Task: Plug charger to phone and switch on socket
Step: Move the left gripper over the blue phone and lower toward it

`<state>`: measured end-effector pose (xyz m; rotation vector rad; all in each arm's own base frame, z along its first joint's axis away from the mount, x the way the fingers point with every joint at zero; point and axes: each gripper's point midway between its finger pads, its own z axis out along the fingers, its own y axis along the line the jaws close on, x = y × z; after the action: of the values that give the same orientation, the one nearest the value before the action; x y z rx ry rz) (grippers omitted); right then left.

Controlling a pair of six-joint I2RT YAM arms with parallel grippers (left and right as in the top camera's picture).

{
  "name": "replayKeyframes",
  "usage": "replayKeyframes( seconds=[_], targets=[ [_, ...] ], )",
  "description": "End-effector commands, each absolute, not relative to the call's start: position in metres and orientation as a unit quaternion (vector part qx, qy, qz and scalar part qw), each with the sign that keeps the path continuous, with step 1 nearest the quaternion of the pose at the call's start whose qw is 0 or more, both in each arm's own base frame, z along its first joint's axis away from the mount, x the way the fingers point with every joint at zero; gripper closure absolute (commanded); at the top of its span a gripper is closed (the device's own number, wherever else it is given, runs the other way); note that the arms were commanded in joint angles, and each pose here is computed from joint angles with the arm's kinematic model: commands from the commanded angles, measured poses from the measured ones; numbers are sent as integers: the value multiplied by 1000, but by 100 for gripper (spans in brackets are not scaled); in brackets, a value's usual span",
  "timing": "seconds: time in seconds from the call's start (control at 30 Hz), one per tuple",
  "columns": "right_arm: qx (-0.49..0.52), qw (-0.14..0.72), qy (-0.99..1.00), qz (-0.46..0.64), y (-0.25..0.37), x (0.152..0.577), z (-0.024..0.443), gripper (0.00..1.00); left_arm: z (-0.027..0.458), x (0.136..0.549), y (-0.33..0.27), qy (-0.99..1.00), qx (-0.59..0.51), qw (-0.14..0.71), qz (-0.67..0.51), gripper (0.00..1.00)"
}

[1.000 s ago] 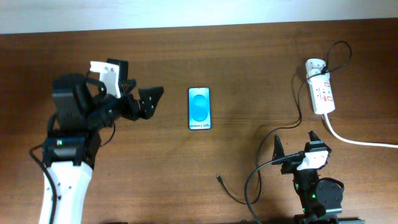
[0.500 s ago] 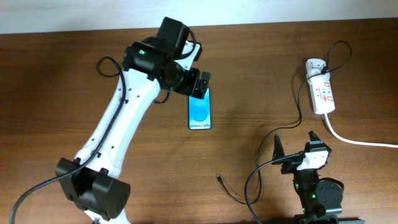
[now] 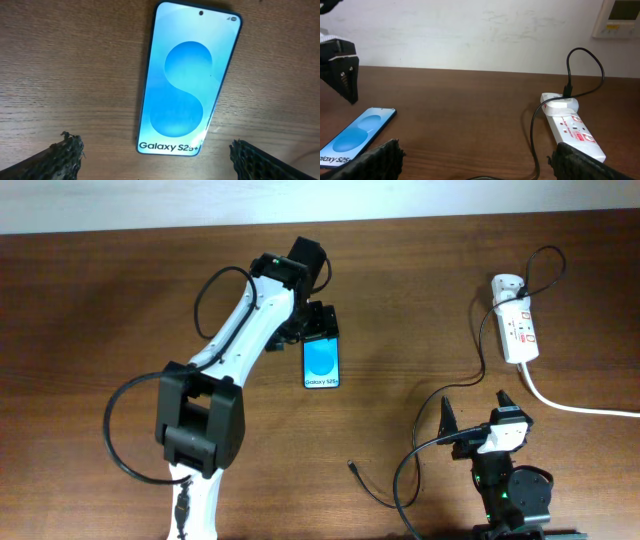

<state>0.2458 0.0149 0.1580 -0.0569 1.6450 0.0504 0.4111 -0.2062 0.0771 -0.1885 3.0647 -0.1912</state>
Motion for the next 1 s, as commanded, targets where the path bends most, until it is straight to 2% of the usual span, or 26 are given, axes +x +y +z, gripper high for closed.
replayKeyframes(
  seconds=[0.0,0.07,0.17,0.27,0.43,0.53,0.8,0.97],
  targets=[
    [-26,678,734,26,16,246,156,2,64,411,-210,996,-68,18,-60,1],
    [-26,678,734,26,16,246,156,2,59,404,-207,997,-64,1,-51,1],
    [-26,678,734,26,16,246,156,2,78,400,-205,998,-34,-7,-47,0],
    [-26,678,734,26,16,246,156,1,105,407,-206,999,-12,10,-48,0],
    [-26,678,734,26,16,246,156,1,108,432,-225,995,-1,68,-71,1],
    [-26,678,734,26,16,246,156,2,95,430,-237,996,11,83,-33,1],
    [-26,678,734,26,16,246,156,2,40,426,-239,999,-7,37,-9,1],
    [-26,678,734,26,16,246,156,2,32,423,-241,999,-16,7,-40,1]
  ],
)
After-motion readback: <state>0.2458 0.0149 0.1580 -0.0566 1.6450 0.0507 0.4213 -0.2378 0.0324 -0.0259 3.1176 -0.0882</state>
